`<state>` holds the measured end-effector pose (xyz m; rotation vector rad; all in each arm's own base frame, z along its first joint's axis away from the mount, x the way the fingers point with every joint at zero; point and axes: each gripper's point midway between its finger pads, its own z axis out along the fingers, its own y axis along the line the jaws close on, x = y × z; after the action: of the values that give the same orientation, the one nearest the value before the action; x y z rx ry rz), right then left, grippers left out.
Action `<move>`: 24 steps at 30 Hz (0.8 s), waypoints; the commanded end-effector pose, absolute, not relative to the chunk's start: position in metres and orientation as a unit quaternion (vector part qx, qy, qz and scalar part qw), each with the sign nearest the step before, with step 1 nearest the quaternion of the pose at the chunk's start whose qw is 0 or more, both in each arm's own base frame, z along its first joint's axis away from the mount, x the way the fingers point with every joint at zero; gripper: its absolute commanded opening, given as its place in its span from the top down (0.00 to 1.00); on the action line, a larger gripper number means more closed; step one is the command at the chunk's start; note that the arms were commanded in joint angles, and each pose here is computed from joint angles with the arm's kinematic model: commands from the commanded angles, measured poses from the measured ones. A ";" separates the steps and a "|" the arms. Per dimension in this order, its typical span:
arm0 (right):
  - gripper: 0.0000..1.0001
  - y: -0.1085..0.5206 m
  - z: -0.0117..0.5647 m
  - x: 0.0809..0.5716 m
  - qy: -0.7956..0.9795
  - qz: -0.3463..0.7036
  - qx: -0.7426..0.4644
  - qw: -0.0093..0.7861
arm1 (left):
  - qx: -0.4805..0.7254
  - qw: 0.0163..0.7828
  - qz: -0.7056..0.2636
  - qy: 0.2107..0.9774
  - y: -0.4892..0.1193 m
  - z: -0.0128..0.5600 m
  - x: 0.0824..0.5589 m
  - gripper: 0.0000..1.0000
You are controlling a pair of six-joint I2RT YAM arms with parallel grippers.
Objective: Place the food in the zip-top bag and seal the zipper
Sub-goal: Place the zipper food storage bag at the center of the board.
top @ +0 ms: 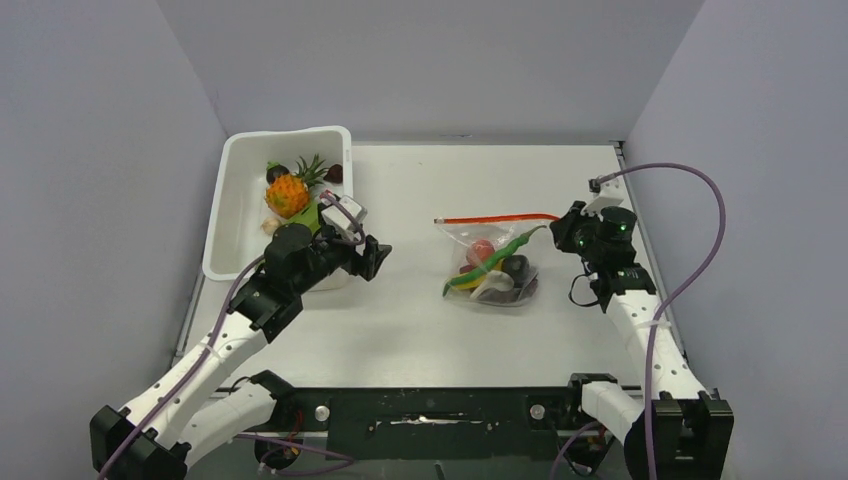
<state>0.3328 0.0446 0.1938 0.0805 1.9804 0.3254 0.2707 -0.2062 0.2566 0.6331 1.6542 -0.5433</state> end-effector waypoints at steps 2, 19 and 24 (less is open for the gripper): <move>1.00 -0.002 0.206 0.371 0.808 0.111 0.123 0.566 | 0.188 0.594 -0.211 0.753 -0.192 0.277 0.289 0.24; 0.69 -0.037 0.198 0.393 0.834 0.105 0.139 0.524 | 0.115 0.620 -0.181 0.755 -0.170 0.281 0.297 0.22; 0.45 -0.021 0.220 0.375 0.825 0.115 0.121 0.540 | 0.038 0.644 -0.158 0.748 -0.151 0.287 0.308 0.22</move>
<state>0.3813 -0.0330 0.1715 0.3722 2.0687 0.2702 0.2963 -0.1670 0.2554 0.2712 1.8061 -0.3846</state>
